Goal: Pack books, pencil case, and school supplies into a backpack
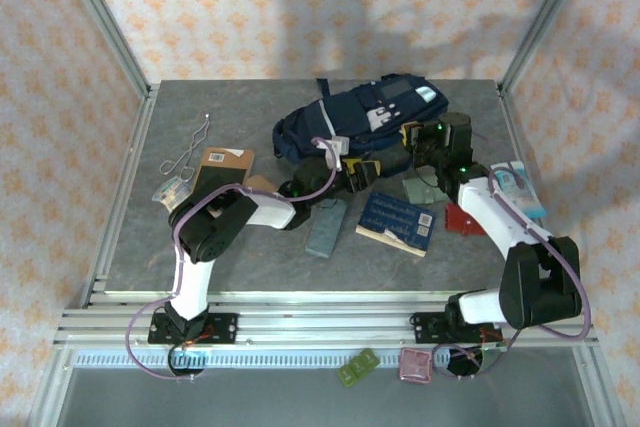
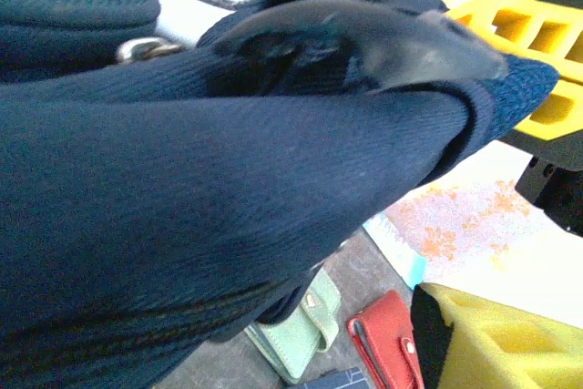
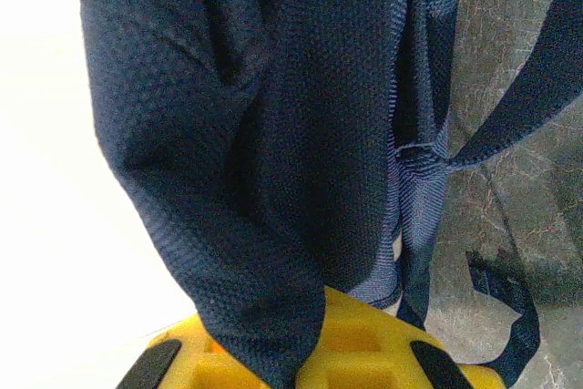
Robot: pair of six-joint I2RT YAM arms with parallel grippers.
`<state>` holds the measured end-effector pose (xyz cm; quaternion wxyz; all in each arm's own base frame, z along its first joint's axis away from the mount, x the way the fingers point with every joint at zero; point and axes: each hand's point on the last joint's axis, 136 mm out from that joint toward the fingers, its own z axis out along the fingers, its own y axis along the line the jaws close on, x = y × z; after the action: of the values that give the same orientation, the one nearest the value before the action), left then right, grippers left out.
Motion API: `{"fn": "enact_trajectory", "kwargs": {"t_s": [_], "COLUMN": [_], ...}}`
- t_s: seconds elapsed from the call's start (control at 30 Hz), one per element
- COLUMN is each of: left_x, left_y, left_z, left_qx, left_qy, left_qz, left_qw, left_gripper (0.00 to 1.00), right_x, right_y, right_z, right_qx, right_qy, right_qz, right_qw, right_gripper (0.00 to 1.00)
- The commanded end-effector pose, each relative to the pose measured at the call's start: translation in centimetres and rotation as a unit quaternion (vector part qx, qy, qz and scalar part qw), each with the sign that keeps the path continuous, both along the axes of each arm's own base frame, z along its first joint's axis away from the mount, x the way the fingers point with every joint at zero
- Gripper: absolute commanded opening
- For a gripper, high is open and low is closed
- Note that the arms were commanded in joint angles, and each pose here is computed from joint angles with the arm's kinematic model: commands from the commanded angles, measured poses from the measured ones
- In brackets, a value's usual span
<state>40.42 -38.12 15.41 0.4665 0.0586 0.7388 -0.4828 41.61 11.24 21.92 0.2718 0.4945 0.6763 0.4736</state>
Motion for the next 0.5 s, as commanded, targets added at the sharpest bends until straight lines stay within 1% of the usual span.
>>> {"fn": "enact_trajectory", "kwargs": {"t_s": [0.0,0.1,0.2,0.3,0.37,0.43,0.47], "left_x": [0.5,0.1,-0.1,-0.6,-0.8,-1.0,-1.1], "left_y": [-0.5,0.6,1.4,1.7,1.7,1.8,1.7], "left_z": [2.1,2.7,3.1,3.5,3.6,3.8,4.0], "left_qx": [-0.012,-0.026,-0.044,-0.048,-0.045,-0.046,-0.049], "left_qy": [-0.03,-0.032,-0.022,-0.023,-0.025,-0.026,-0.027], "left_qz": [-0.007,-0.013,-0.029,-0.043,-0.05,-0.056,-0.059], "left_qw": [0.999,0.999,0.998,0.998,0.997,0.997,0.997], "left_gripper": [0.65,0.53,0.41,0.31,0.32,0.38,0.39], "right_x": [0.5,0.3,0.4,0.5,0.6,0.6,0.6], "right_y": [2.1,2.1,2.2,2.3,2.4,2.5,2.5], "right_z": [4.5,4.3,4.3,4.3,4.2,4.1,4.2], "right_qx": [0.032,0.03,0.029,0.029,0.028,0.026,0.025], "right_qy": [-0.061,-0.06,-0.061,-0.061,-0.061,-0.06,-0.062], "right_qz": [0.037,0.04,0.044,0.047,0.049,0.053,0.053], "right_qw": [0.997,0.997,0.997,0.997,0.997,0.996,0.996], "right_gripper": [0.0,0.0,0.0,0.0,0.0,0.0,0.0]}}
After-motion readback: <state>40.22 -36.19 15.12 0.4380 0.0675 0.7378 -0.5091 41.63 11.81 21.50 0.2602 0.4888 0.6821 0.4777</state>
